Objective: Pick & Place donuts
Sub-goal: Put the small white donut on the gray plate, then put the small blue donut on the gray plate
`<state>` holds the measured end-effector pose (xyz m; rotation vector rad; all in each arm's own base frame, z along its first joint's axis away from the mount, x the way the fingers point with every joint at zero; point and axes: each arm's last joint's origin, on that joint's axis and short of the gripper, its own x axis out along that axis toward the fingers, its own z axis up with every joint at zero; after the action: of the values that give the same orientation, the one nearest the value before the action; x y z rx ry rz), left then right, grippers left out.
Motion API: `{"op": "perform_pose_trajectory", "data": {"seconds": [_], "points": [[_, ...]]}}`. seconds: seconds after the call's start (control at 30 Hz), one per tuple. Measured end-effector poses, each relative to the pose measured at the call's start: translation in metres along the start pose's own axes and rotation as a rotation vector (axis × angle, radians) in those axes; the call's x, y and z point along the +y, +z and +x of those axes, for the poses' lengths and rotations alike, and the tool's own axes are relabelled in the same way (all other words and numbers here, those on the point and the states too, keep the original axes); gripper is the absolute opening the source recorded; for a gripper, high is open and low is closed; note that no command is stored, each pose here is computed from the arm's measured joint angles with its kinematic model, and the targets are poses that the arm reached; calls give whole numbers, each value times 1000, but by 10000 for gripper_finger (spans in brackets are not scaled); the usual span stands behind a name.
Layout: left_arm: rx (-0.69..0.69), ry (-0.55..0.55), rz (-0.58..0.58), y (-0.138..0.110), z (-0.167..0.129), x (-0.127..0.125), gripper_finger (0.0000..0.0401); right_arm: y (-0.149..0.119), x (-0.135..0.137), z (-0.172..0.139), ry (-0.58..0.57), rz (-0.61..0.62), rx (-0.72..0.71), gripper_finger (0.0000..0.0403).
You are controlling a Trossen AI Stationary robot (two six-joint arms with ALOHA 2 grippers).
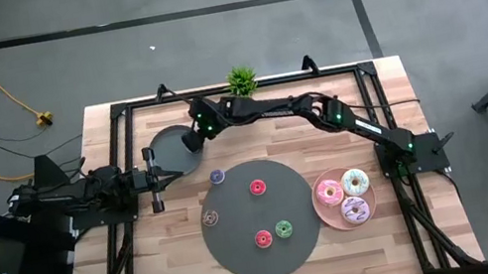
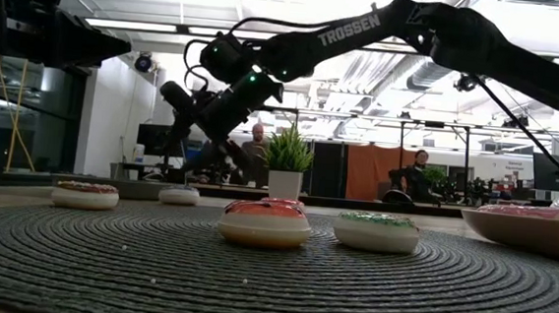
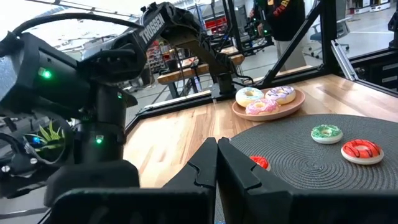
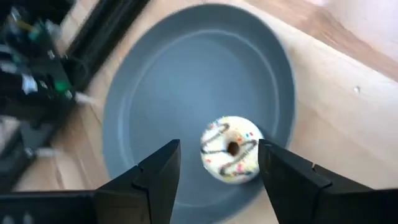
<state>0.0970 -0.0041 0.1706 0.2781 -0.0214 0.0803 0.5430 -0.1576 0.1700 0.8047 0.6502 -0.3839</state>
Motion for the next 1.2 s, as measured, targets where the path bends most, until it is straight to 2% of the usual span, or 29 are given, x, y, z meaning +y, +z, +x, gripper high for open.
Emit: {"op": "perform_pose_trajectory", "data": {"seconds": [0.27,0.6,0.77,0.97,1.1,1.2], "points": [[0,0,0,0,0,0,0,-1,5,-10,40,-253,75,205],[-1,-2,0,0,0,0,0,-4,18,-39,17,-458,175,205],[-1,-1,0,0,0,0,0,-10,24,-54,4,-528,254,205],[-1,-1,0,0,0,0,0,-23,31,-63,58,-609,374,205],[-1,-1,0,0,0,0,0,-31,29,-63,77,-626,442,205],[-1,-2,0,0,0,0,0,-38,25,-60,81,-573,490,204]]}}
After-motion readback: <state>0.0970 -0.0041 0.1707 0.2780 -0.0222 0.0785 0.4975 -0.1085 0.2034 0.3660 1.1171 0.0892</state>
